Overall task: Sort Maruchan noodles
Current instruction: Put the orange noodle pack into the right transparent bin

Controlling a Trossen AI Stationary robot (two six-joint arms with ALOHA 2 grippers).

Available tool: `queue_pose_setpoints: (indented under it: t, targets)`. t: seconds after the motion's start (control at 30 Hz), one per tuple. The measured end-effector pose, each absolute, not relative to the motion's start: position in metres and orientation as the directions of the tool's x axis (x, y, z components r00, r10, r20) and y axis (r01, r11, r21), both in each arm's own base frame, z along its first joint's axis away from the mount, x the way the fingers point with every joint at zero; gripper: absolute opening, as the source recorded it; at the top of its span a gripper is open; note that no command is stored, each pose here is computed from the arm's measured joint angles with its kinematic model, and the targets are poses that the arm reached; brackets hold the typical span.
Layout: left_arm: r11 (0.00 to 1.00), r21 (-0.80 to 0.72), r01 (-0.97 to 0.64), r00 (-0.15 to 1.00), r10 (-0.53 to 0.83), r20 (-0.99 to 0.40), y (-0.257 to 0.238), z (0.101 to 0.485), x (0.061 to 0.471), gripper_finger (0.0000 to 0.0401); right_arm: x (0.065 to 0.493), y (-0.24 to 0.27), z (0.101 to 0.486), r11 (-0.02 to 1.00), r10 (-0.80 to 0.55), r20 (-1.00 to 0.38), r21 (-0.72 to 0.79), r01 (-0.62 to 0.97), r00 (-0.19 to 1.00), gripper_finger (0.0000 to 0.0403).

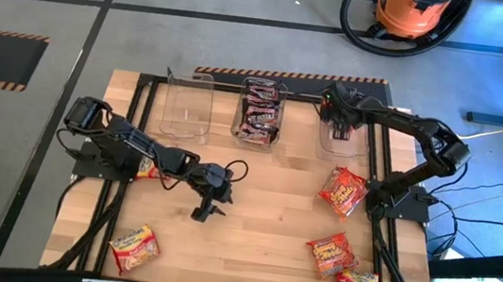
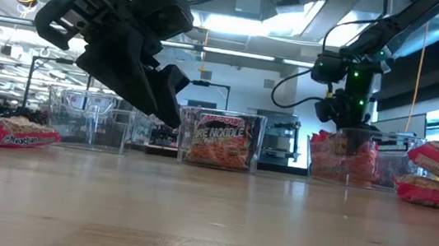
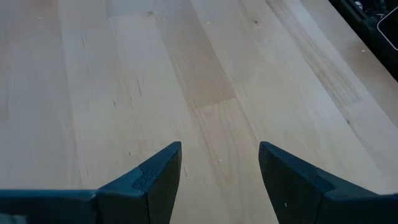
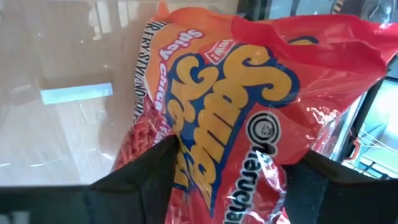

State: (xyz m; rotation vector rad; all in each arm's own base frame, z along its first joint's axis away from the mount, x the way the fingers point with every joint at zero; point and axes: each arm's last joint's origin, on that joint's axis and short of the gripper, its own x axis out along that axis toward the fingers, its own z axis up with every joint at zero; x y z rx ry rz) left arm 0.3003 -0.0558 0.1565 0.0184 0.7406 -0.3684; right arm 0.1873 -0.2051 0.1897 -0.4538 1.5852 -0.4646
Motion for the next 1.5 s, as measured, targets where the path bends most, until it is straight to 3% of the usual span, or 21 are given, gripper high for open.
queue_pose_setpoints:
  t: [0.47,0.67,1.1,1.3,1.5]
  targets:
    - [0.912,-0.157,0.38,0.654,-0.385,-0.651,-0.058,0.157,0.3,0.0209,0.188,-0.205,0.189,0.853,-0.52,-0.854,-0.521,0.02,-0.029,0.0233]
    - [0.9,-0.177,0.398,0.644,-0.412,-0.645,-0.058,0.157,0.299,0.0209,0.187,-0.205,0.189,0.834,-0.545,-0.835,-0.549,0.053,-0.066,0.0262]
    - [0.903,-0.172,0.393,0.647,-0.405,-0.647,-0.058,0.157,0.299,0.0209,0.195,-0.199,0.223,0.84,-0.513,-0.854,-0.521,0.149,-0.091,0.0282]
    - [0.904,-0.178,0.389,0.647,-0.405,-0.646,-0.058,0.157,0.3,0.0209,0.203,-0.179,0.244,0.863,-0.443,-0.885,-0.465,0.2,-0.146,0.0282]
    - [0.907,-0.193,0.374,0.659,-0.406,-0.633,-0.058,0.158,0.301,0.0209,0.211,-0.137,0.264,0.861,-0.331,-0.928,-0.371,0.348,-0.173,0.0282]
